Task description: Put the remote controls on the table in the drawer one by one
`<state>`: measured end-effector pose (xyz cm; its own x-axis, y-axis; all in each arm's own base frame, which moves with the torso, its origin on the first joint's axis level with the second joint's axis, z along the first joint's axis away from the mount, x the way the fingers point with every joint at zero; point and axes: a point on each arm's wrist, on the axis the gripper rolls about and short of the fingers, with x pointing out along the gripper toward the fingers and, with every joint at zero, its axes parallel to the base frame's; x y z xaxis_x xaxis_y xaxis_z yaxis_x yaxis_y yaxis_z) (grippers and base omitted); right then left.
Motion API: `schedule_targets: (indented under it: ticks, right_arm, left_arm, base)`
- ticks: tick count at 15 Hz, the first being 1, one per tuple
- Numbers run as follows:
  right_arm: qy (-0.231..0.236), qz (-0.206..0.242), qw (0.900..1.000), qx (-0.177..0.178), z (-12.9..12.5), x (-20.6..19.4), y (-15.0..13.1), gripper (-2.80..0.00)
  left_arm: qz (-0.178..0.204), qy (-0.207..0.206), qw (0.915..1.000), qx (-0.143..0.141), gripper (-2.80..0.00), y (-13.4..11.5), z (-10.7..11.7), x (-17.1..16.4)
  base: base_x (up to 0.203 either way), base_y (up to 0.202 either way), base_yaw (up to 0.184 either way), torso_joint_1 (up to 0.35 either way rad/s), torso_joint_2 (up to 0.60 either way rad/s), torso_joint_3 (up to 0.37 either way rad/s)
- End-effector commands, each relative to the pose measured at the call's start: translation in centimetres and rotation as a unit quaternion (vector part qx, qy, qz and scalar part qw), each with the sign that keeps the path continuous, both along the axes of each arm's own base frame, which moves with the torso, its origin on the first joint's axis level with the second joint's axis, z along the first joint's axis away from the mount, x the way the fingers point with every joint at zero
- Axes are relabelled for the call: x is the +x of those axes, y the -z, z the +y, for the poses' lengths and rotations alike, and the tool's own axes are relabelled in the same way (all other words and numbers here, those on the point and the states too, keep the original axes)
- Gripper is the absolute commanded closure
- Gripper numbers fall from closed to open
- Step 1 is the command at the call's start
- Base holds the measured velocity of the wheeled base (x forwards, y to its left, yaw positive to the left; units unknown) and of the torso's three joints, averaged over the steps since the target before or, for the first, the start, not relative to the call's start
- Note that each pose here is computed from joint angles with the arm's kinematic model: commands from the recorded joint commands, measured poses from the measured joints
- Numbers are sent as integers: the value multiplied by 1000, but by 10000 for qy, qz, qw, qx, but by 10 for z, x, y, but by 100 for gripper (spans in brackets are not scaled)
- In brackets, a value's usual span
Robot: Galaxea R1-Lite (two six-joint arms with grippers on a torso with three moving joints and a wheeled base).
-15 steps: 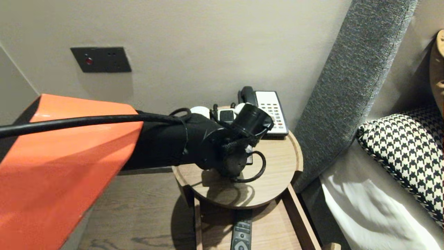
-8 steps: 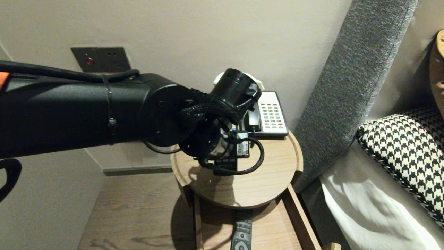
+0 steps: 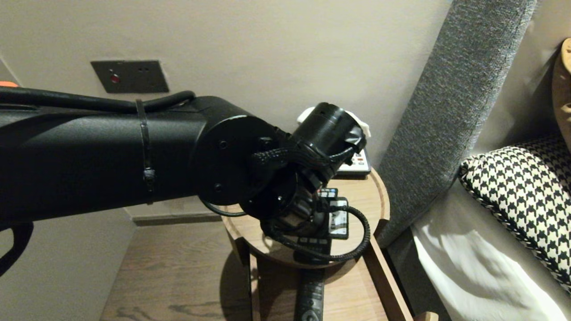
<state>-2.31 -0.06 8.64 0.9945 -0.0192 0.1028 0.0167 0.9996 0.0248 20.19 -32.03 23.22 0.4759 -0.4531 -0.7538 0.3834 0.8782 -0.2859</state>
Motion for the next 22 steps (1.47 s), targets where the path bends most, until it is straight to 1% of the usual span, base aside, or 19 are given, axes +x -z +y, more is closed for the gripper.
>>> schedule_targets:
  ticks: [1, 2, 3, 6, 9, 11, 15, 18, 20, 22]
  right_arm:
    - [-3, 193, 9998, -6, 0, 3, 11, 0]
    - [-4, 193, 9998, 1, 0, 3, 11, 0]
    - [-4, 193, 9998, -1, 0, 3, 11, 0]
    - [-4, 193, 9998, 1, 0, 3, 11, 0]
    - [-4, 193, 9998, -3, 0, 3, 11, 0]
    - [-3, 193, 9998, -6, 0, 3, 11, 0]
    - [-3, 193, 9998, -6, 0, 3, 11, 0]
    - [-4, 193, 9998, 1, 0, 3, 11, 0]
    - [-3, 193, 9998, -5, 0, 3, 11, 0]
    - [-4, 193, 9998, 1, 0, 3, 11, 0]
  left_arm:
    - [321, 297, 9990, 98, 0, 5, -11, -9]
    - [428, 369, 9982, 184, 0, 6, -13, -11]
    - [493, 414, 9978, 181, 0, 4, -16, -13]
    - [800, 743, 9938, 226, 0, 5, -23, -28]
    - [856, 959, 9915, 217, 0, 6, -29, -40]
    - [945, 1089, 9894, 159, 0, 5, -30, -44]
    - [960, 1327, 9863, 172, 0, 5, -37, -60]
    - [1036, 1421, 9839, 320, 0, 18, -47, -66]
    - [1161, 1401, 9818, 541, 0, 36, -56, -66]
    - [1216, 1370, 9811, 622, 0, 45, -61, -66]
  base:
    - [0, 0, 0, 0, 0, 0]
    - [0, 0, 0, 0, 0, 0]
    - [0, 0, 0, 0, 0, 0]
    - [0, 0, 0, 0, 0, 0]
    - [0, 0, 0, 0, 0, 0]
    - [0, 0, 0, 0, 0, 0]
    - [0, 0, 0, 0, 0, 0]
    - [0, 0, 0, 0, 0, 0]
    - [0, 0, 0, 0, 0, 0]
    - [0, 0, 0, 0, 0, 0]
